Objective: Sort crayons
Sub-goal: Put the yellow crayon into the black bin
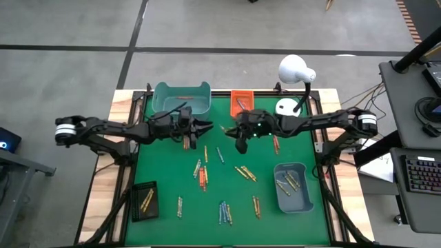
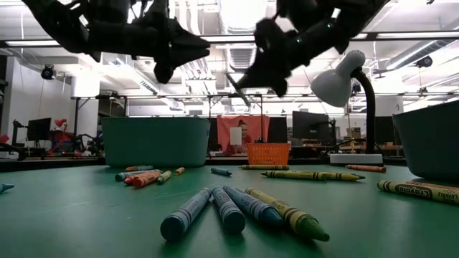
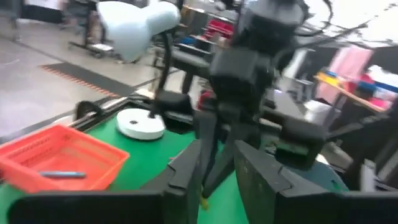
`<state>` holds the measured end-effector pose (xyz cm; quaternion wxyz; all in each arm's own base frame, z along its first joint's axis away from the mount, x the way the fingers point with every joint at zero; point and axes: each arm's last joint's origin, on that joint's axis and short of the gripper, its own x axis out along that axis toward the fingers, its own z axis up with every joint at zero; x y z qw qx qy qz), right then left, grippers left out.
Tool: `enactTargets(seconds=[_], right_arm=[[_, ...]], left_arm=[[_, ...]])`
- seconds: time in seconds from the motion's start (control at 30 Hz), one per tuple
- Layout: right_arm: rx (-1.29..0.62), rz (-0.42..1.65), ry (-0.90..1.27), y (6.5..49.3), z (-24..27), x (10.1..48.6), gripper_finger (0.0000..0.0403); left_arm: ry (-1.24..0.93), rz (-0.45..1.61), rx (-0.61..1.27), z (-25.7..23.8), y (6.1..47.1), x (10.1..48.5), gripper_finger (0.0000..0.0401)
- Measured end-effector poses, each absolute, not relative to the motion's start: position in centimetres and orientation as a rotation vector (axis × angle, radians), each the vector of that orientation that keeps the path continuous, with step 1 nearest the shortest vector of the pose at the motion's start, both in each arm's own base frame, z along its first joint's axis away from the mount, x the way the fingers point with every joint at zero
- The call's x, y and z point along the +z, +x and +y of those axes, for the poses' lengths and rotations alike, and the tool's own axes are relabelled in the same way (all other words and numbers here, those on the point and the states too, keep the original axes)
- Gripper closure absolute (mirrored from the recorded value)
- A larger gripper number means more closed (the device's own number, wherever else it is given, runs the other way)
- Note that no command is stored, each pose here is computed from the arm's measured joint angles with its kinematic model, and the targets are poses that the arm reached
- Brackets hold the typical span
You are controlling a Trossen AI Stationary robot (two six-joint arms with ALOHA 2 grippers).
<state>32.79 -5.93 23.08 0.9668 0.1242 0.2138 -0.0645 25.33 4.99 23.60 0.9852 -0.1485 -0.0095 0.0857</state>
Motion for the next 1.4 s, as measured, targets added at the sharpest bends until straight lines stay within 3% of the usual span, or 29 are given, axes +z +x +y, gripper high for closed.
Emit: enactTargets(seconds=[0.2, 0.37, 1.4], right_arm=[[-0.060, 0.192, 0.099, 33.3, -5.7, 24.4, 0.0391], [-0.023, 0.137, 0.074, 33.9, -5.7, 24.1, 0.0391], [0.002, 0.154, 0.030, 34.4, -5.2, 23.2, 0.0391]], left_arm=[[-0.237, -0.014, 0.126, 4.9, 25.5, 23.5, 0.0268], [-0.188, -0.009, 0.100, 4.8, 25.8, 23.2, 0.0238], [-0.199, -0.088, 0.086, 4.9, 28.1, 20.6, 0.0250]])
